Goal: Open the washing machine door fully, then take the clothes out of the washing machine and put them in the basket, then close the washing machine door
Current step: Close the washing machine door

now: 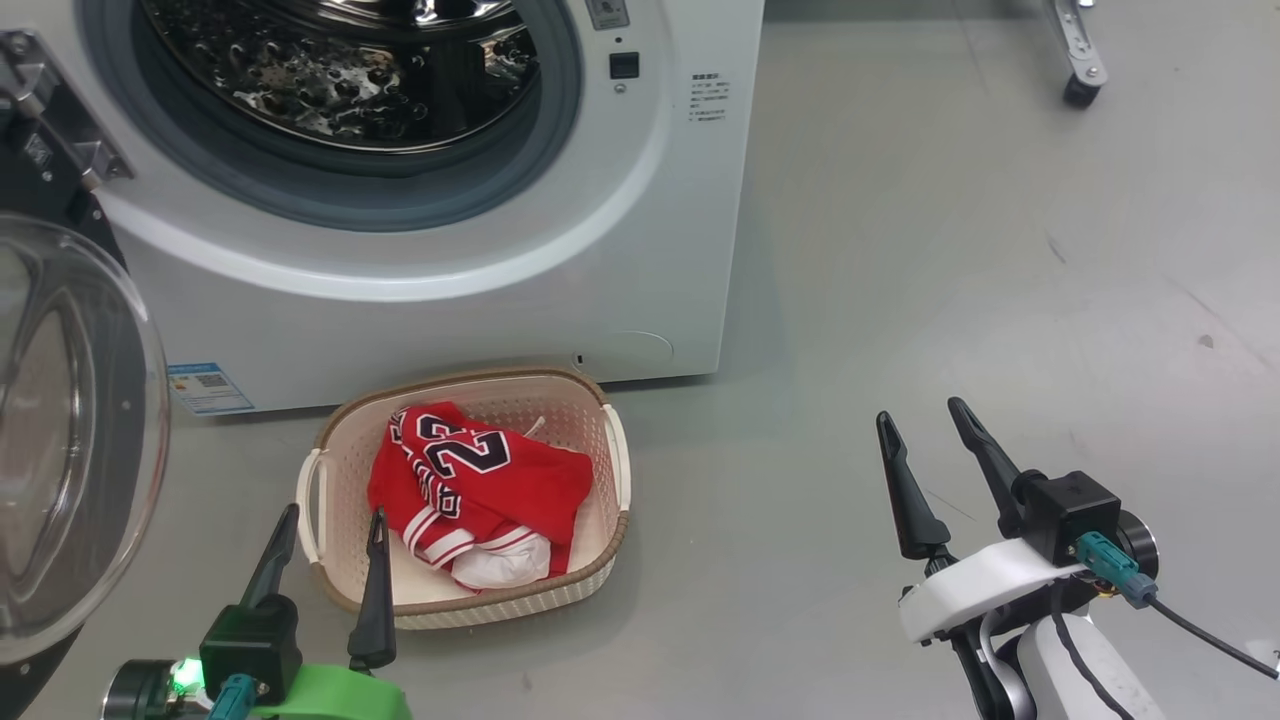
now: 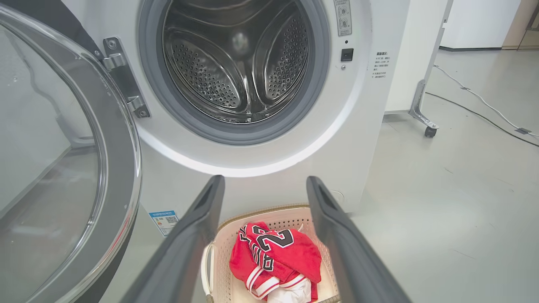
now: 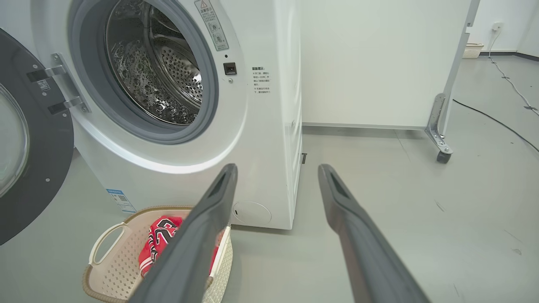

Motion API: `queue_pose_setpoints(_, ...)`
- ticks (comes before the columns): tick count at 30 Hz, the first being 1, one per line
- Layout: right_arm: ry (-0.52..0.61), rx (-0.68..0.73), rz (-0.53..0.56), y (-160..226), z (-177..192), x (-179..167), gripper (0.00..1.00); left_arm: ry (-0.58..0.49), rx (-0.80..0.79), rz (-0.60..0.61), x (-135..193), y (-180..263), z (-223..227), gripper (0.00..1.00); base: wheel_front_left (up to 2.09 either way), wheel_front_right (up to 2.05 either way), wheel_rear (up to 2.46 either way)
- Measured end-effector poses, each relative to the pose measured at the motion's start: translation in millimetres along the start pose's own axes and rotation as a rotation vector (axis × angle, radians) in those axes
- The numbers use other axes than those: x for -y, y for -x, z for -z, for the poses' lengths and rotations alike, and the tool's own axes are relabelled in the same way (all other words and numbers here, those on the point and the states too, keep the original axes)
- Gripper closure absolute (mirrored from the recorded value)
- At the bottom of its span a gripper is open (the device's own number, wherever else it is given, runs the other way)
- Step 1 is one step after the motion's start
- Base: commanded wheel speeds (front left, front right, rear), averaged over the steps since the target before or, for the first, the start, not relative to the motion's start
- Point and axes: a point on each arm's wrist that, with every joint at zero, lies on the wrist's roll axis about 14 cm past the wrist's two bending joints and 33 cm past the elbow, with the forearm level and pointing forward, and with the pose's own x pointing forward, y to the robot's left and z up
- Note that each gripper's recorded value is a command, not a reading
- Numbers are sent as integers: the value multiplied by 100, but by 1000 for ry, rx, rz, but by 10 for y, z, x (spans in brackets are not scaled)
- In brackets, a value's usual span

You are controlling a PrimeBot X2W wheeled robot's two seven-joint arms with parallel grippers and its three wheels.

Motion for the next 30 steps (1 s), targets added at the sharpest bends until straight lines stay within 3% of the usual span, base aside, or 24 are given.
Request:
queue_pose_setpoints(15, 13, 1, -113, -236, 14, -329, 0, 4, 17, -140, -418, 236, -55, 0, 0, 0, 0)
queue_pose_setpoints(30, 5, -31, -308, -461, 156, -990, 0, 48, 63, -362, -992, 707, -149, 0, 0, 0, 0)
